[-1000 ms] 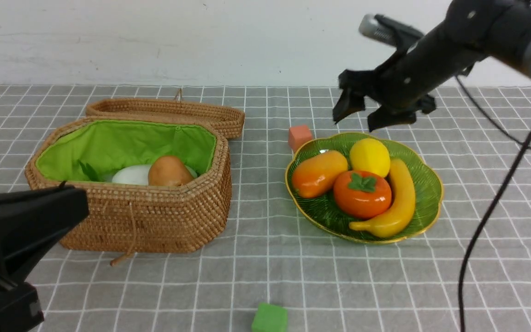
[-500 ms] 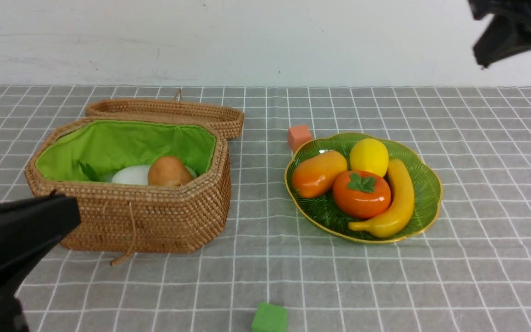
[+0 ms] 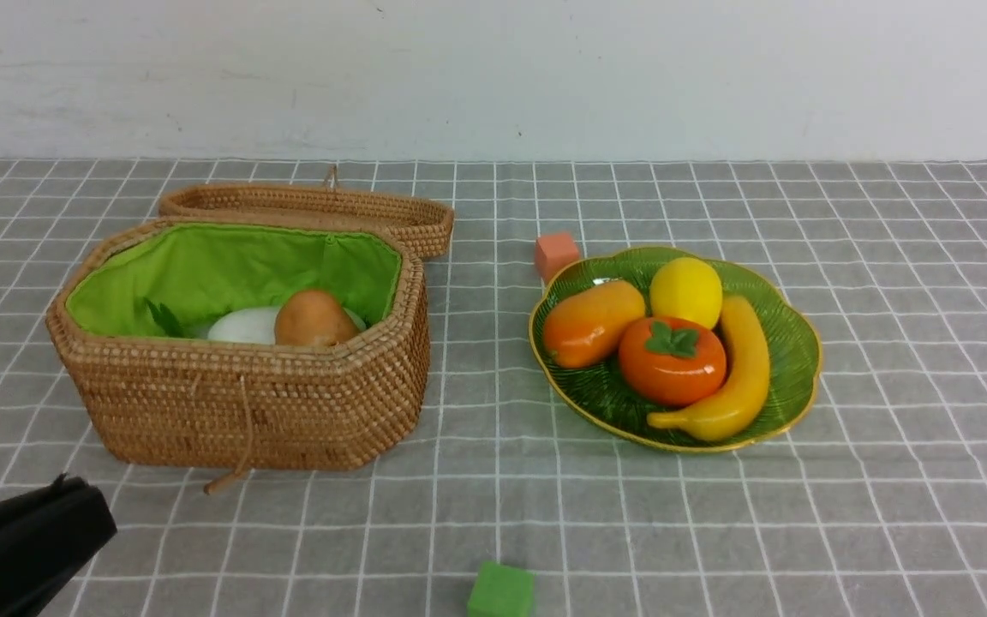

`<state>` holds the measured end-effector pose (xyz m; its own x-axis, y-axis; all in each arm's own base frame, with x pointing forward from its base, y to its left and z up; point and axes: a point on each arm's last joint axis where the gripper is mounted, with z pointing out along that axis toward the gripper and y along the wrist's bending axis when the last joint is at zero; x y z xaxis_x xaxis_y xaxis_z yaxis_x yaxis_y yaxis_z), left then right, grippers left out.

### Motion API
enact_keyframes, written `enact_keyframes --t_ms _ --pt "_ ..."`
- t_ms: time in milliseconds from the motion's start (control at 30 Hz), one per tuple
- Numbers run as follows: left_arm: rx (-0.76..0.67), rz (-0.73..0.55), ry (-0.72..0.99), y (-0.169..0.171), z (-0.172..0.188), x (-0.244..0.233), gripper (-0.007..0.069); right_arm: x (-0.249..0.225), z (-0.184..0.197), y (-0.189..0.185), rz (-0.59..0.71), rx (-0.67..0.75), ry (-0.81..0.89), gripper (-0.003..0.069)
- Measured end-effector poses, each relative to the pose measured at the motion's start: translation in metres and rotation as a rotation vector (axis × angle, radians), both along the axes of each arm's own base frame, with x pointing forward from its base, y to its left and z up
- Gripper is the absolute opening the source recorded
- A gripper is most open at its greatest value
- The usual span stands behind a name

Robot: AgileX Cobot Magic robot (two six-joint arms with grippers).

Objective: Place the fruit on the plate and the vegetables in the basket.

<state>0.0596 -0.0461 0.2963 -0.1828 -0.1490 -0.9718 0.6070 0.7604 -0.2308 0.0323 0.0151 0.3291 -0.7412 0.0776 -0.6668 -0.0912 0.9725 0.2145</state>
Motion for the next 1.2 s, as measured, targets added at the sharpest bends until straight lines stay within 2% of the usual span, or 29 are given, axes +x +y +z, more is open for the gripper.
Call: enact_keyframes --t_ms 133,233,333,433,733,833,1033,1200 --pt "0.022 0.020 0.025 0.002 -0.003 0.001 0.0039 -0.025 -0.032 -0.009 -0.071 0.031 -0.159 -0.0007" --pt "0.034 0.032 0.039 0.002 -0.005 0.002 0.0039 -0.027 -0.047 -0.013 -0.131 0.074 -0.275 -0.0005" --pt "0.046 0.043 0.052 0.003 -0.006 0.002 0.0039 -0.025 -0.048 -0.016 -0.177 0.107 -0.413 0.0004" --pt "0.056 0.053 0.064 0.004 -0.008 0.002 0.0039 -0.022 -0.048 -0.020 -0.202 0.079 -0.489 0.0008" --pt "0.059 0.055 0.067 0.004 -0.008 0.002 0.0050 -0.021 -0.046 -0.022 -0.212 0.048 -0.527 0.0015" --pt "0.060 0.056 0.069 0.005 -0.008 0.003 0.0055 -0.012 -0.049 -0.019 -0.208 0.064 -0.617 -0.0013" --pt "0.060 0.056 0.069 0.005 -0.008 0.003 0.0064 0.013 -0.103 -0.017 -0.299 0.029 -0.618 -0.0019" --pt "0.060 0.056 0.069 0.005 -0.008 0.003 0.0071 0.020 -0.137 -0.018 -0.266 -0.070 -0.595 -0.0019"
